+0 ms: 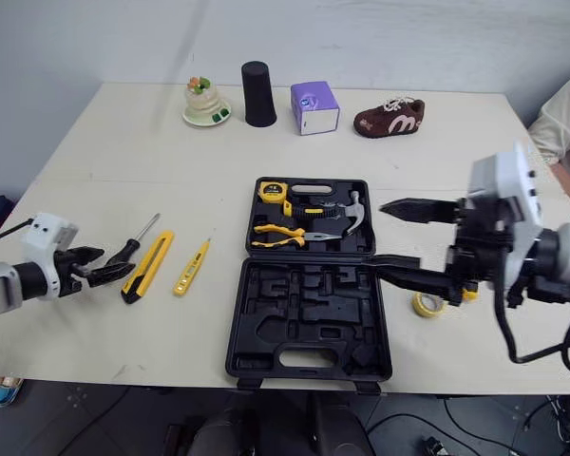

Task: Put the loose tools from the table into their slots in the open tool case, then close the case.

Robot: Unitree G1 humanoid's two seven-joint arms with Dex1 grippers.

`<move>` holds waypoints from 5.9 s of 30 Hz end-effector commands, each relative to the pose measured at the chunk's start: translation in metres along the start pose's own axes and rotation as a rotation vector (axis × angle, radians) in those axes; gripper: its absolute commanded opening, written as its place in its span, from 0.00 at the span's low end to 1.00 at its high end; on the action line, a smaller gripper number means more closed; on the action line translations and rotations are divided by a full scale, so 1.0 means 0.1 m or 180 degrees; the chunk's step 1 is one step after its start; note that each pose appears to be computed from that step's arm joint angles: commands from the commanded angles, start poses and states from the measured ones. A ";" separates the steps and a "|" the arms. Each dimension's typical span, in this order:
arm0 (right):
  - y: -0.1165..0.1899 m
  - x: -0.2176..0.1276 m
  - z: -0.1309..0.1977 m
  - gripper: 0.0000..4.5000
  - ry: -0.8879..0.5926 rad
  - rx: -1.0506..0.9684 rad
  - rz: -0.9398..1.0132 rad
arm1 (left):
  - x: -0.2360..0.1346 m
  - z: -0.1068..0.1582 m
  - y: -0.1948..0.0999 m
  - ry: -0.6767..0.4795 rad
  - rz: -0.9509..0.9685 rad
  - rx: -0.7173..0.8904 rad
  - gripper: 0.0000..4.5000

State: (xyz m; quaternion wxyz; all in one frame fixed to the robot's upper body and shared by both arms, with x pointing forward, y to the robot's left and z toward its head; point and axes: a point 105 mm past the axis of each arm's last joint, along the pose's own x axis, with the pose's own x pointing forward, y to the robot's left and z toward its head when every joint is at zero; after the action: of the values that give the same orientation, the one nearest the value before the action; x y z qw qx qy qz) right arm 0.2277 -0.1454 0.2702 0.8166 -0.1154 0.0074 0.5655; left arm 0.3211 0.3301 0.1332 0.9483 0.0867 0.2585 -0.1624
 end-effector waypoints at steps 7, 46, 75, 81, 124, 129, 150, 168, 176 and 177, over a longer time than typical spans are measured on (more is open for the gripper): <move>0.05 0.24 0.03 1.00 -0.0169 -0.0151 0.0139 | 0.04 -0.01 0.02 0.0118 -0.0065 0.0119 0.62; 0.32 -0.92 -0.80 1.00 0.0527 0.0771 -0.1618 | 0.49 1.19 -2.47 0.0196 -0.2822 0.2768 0.24; 0.42 -0.79 -0.92 1.00 0.0517 0.0796 -0.1588 | 0.69 1.28 -2.64 0.0370 -0.2807 0.2946 0.24; 0.38 -0.76 -0.91 1.00 0.0504 0.0769 -0.1560 | 0.80 1.14 -2.65 0.0501 -0.2764 0.3064 0.24; 0.38 -0.74 -0.93 1.00 0.0567 0.0752 -0.1537 | 0.56 1.16 -2.74 -0.1156 -0.3822 0.1736 0.70; 0.34 -0.76 -0.91 1.00 0.0588 0.0732 -0.1513 | 0.70 1.03 -2.75 -0.1269 -0.3769 0.1653 0.22; 0.38 -0.73 -0.96 1.00 0.0608 0.0801 -0.1445 | 1.19 0.19 -2.52 0.0175 -0.3074 0.2254 0.00; 0.30 -0.84 -0.95 1.00 0.0629 0.0767 -0.1566 | 0.56 0.92 -2.52 -0.0910 -0.3732 0.1030 0.14; 0.20 -1.40 -0.98 1.00 0.0850 0.0837 -0.2056 | 0.08 0.74 -1.49 -0.0973 -0.2865 0.0498 0.79; 0.19 -1.49 -0.99 1.00 0.0883 0.0857 -0.2132 | 0.02 0.71 -1.35 -0.1002 -0.2691 0.0375 0.90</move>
State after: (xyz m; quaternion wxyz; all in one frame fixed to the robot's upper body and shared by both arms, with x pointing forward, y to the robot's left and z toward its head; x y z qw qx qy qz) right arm 0.1706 -0.2850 0.1809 0.9510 -0.0582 0.1656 0.2547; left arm 0.3099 0.1722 0.1609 0.8009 0.0047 0.1499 -0.5797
